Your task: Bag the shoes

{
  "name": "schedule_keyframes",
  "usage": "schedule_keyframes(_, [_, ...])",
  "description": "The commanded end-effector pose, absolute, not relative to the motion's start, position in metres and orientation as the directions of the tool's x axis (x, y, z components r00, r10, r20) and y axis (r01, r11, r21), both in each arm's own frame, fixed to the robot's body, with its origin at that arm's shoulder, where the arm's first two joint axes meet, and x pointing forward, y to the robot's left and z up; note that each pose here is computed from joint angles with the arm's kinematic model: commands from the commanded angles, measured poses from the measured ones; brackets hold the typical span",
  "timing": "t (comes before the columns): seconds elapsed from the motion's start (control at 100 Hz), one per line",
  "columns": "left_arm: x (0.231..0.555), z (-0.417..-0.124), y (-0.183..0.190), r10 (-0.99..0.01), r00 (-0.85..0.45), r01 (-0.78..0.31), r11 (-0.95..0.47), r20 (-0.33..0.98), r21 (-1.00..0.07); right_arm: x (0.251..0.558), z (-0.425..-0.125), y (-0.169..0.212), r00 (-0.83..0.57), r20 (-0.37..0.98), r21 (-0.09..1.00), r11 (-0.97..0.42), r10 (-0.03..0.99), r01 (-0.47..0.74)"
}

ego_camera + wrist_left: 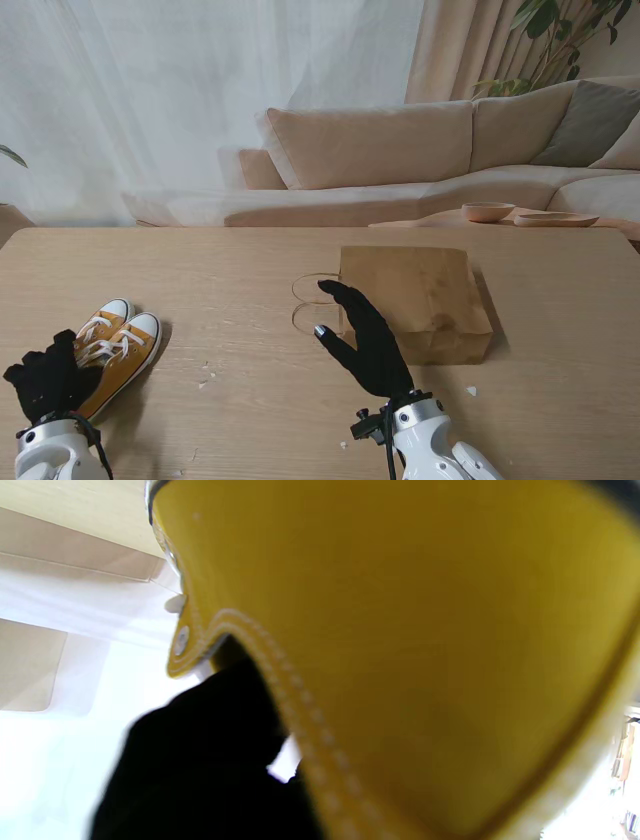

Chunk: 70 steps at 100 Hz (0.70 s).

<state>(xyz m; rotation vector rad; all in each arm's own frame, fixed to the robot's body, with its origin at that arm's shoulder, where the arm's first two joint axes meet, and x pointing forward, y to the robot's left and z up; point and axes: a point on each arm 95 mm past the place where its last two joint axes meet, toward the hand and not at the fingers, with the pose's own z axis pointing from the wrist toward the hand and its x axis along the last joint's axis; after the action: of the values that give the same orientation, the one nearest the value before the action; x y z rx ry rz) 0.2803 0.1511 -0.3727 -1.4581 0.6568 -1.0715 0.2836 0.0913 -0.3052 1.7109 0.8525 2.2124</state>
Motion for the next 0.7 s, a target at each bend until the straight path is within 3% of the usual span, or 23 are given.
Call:
schedule_keyframes(0.0, [0.278, -0.371, 0.152, -0.876, 0.423, 0.159, -0.182, 0.234, -0.97, 0.281, -0.304, 0.095, -0.299, 0.818, 0.554, -0.812, 0.491, 0.184])
schedule_keyframes(0.69, [0.267, -0.369, 0.167, -0.878, 0.428, 0.055, -0.21, 0.213, -0.976, 0.281, -0.303, 0.096, -0.3, 0.819, 0.553, -0.813, 0.49, 0.183])
